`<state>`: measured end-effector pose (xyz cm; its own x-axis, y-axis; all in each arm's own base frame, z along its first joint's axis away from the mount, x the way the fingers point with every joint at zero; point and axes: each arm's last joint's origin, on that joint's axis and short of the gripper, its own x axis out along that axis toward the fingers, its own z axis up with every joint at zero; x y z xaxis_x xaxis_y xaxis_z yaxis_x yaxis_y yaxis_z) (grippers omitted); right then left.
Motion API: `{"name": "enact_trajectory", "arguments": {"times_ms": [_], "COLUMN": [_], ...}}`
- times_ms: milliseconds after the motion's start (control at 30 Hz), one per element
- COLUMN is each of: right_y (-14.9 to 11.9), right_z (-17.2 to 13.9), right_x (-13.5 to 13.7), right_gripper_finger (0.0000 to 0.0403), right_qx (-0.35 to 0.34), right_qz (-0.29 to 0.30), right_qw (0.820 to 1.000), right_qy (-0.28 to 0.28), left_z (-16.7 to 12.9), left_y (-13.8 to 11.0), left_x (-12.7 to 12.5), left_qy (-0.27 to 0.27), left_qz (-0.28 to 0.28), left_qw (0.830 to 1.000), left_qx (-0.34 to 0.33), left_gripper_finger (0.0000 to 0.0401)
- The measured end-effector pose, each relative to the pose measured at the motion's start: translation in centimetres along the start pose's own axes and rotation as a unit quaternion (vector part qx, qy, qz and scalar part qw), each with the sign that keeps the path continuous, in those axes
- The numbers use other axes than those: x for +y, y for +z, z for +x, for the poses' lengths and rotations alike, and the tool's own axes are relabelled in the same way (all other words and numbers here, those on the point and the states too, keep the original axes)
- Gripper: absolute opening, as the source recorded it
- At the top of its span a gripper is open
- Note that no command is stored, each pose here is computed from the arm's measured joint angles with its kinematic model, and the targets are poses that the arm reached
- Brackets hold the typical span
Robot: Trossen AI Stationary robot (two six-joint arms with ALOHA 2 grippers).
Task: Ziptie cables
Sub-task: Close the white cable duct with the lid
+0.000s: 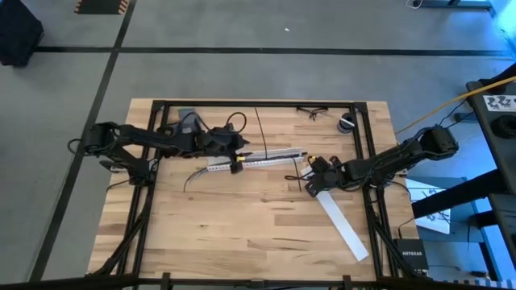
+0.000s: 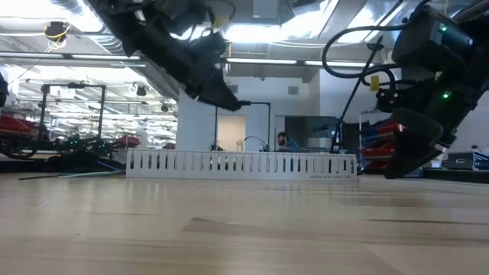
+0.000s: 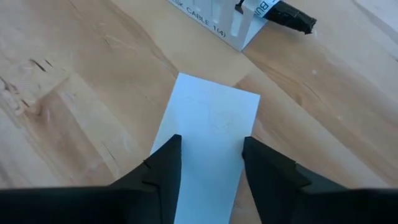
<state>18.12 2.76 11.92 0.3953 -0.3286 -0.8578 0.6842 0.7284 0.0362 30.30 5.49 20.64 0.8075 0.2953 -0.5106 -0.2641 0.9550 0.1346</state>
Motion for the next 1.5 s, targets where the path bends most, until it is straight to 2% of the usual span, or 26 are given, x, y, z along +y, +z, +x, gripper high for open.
{"name": "enact_trajectory", "arguments": {"times_ms": [133, 300, 633, 833, 1033, 1200, 1500], "right_y": [0.0, 0.0, 2.0, 2.3, 0.2, -1.6, -2.0], "right_z": [0.0, 0.0, -1.8, -3.2, -5.0, -6.7, -7.3], "right_x": [0.0, 0.0, 1.0, 2.2, 4.1, 4.8, 5.1], "right_gripper_finger": [0.0147, 0.0154, 0.0253, 0.0281, 0.0278, 0.0272, 0.0271], "right_qx": [-0.003, -0.010, -0.017, -0.028, -0.113, -0.242, -0.276], "right_qz": [0.001, -0.007, -0.027, -0.064, -0.099, -0.070, -0.100], "right_qw": [1.000, 1.000, 0.999, 0.998, 0.989, 0.968, 0.956], "right_qy": [-0.002, -0.009, -0.027, -0.013, -0.009, -0.022, -0.026], "left_z": [0.8, 1.5, 1.5, 1.4, 1.3, 1.3, 1.3], "left_y": [-0.6, -1.0, -1.4, -1.5, -1.5, -1.5, -1.5], "left_x": [0.3, 0.2, -0.9, -1.4, -1.8, -1.8, -1.8], "left_qy": [0.006, 0.005, -0.009, -0.017, -0.023, -0.023, -0.023], "left_qz": [-0.022, -0.021, -0.010, 0.012, 0.031, 0.034, 0.033], "left_qw": [1.000, 1.000, 0.999, 0.999, 0.998, 0.998, 0.998], "left_qx": [0.014, 0.021, 0.037, 0.041, 0.043, 0.043, 0.043], "left_gripper_finger": [0.0221, 0.0230, 0.0222, 0.0223, 0.0220, 0.0215, 0.0214]}}
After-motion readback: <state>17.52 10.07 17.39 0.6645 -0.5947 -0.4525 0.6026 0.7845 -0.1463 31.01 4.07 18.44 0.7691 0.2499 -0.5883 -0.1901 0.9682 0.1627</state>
